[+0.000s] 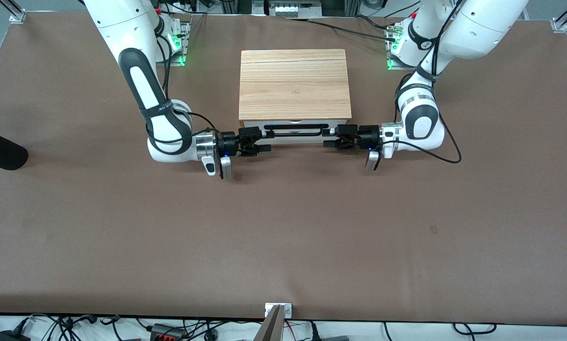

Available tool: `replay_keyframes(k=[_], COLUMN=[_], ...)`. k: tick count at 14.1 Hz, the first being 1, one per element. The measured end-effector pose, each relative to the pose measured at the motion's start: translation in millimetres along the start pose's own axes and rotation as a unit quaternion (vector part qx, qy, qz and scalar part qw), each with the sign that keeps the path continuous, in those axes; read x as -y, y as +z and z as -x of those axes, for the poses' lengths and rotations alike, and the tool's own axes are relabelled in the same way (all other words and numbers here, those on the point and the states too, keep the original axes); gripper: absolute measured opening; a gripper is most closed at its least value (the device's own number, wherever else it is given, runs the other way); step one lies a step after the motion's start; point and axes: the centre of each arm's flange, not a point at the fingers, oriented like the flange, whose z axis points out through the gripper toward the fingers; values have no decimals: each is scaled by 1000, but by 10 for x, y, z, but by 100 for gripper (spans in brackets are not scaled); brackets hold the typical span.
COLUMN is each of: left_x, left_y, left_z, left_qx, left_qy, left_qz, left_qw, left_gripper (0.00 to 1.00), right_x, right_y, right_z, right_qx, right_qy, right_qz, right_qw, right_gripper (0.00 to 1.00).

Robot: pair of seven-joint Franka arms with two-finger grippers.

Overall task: Pull top drawer with both arms simultaneously
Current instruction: 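Close both grippers on the ends of the black drawer handle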

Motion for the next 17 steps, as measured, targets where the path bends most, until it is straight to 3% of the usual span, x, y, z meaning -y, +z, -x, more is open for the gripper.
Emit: replay_keyframes(k=[3, 4, 5, 7, 8, 10, 11, 13, 16, 17], left_x=[15, 19, 25, 30, 32, 34, 34, 60, 75, 94], left_y=[34, 36, 46, 95, 110, 117, 114, 99, 91, 94], left_z=[54, 62, 80, 132, 150, 158, 157, 162, 164, 168], left_qx=[2, 2, 4, 10, 12, 13, 12, 10, 9, 8], left_qy=[-6, -7, -7, 12, 20, 28, 29, 30, 30, 34], left_qz=[4, 5, 5, 7, 8, 8, 8, 4, 2, 2], left_qw=[1000, 1000, 1000, 1000, 1000, 999, 999, 999, 1000, 999], left_gripper=[97, 90, 90, 73, 59, 44, 44, 31, 26, 19], right_x=[-86, -116, -150, -206, -216, -208, -205, -215, -301, -320], right_y=[74, 78, 82, 90, 92, 112, 141, 208, 235, 236], right_z=[172, 193, 204, 207, 203, 198, 204, 234, 271, 273], right_qx=[16, 18, 17, 6, 3, -3, -6, -4, -2, -3], right_qy=[8, 9, 9, 13, 13, 14, 16, 18, 24, 25], right_qz=[-41, -44, -46, -53, -55, -60, -63, -64, -61, -60], right_qw=[999, 999, 999, 998, 998, 998, 998, 998, 998, 998], right_gripper=[100, 100, 100, 100, 100, 95, 88, 66, 63, 63])
